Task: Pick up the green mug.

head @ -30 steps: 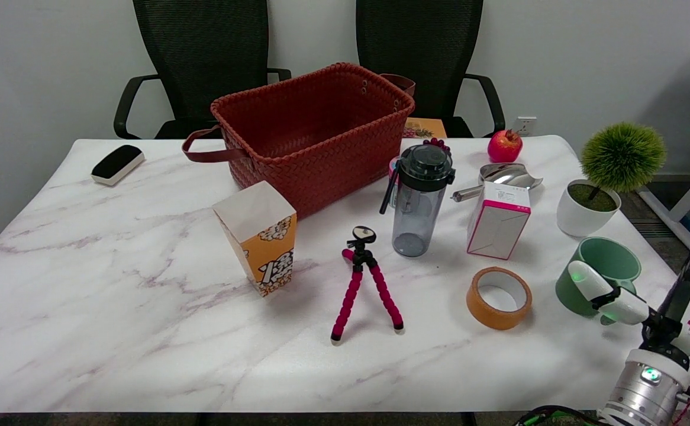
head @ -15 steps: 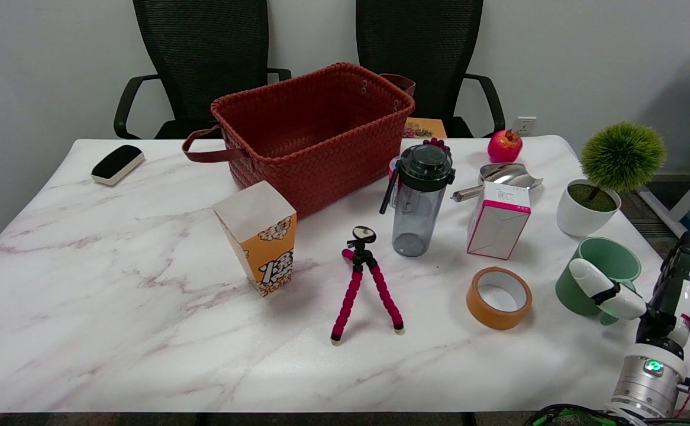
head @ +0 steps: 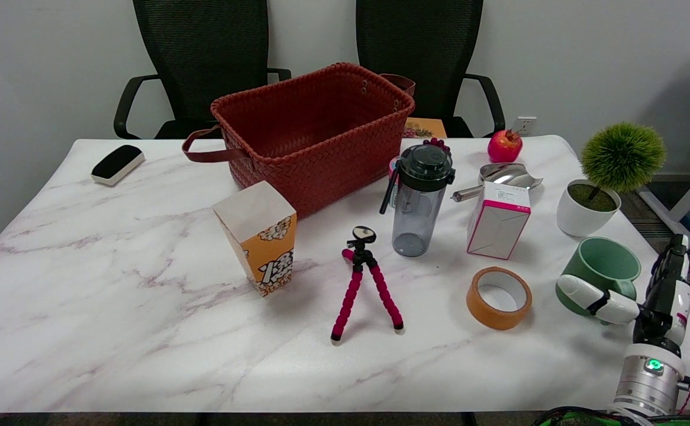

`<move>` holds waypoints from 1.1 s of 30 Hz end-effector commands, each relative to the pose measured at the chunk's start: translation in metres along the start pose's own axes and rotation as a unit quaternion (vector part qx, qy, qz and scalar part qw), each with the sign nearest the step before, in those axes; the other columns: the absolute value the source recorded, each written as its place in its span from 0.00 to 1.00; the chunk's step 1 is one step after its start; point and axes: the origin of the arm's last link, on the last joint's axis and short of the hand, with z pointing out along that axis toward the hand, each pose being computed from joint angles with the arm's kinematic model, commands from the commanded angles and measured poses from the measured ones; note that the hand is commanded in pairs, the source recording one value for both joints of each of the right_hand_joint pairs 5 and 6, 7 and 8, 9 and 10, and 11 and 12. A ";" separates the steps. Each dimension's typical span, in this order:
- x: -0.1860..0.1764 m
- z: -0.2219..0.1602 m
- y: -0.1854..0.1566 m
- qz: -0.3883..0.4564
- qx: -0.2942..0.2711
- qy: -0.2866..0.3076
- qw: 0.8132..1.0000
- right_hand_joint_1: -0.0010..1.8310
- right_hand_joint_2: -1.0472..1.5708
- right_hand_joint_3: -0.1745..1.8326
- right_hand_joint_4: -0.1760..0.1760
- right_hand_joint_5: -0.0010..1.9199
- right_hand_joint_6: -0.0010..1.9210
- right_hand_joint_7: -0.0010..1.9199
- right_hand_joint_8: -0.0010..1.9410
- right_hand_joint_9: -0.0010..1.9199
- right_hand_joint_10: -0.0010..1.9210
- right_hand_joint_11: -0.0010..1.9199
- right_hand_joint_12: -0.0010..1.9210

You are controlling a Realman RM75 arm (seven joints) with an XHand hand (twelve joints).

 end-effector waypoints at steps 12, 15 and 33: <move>0.000 0.014 0.002 -0.011 -0.007 -0.035 0.999 0.71 0.28 0.36 0.50 0.00 0.00 0.00 0.00 0.00 0.00 0.00 0.00; 0.000 0.014 0.002 -0.011 -0.007 -0.034 0.999 0.72 0.28 0.39 0.50 0.00 0.00 0.00 0.00 0.00 0.00 0.00 0.00; 0.000 0.015 0.003 -0.010 -0.008 -0.032 0.999 0.74 0.31 0.45 0.50 0.01 0.01 0.16 0.15 0.00 0.00 0.14 0.14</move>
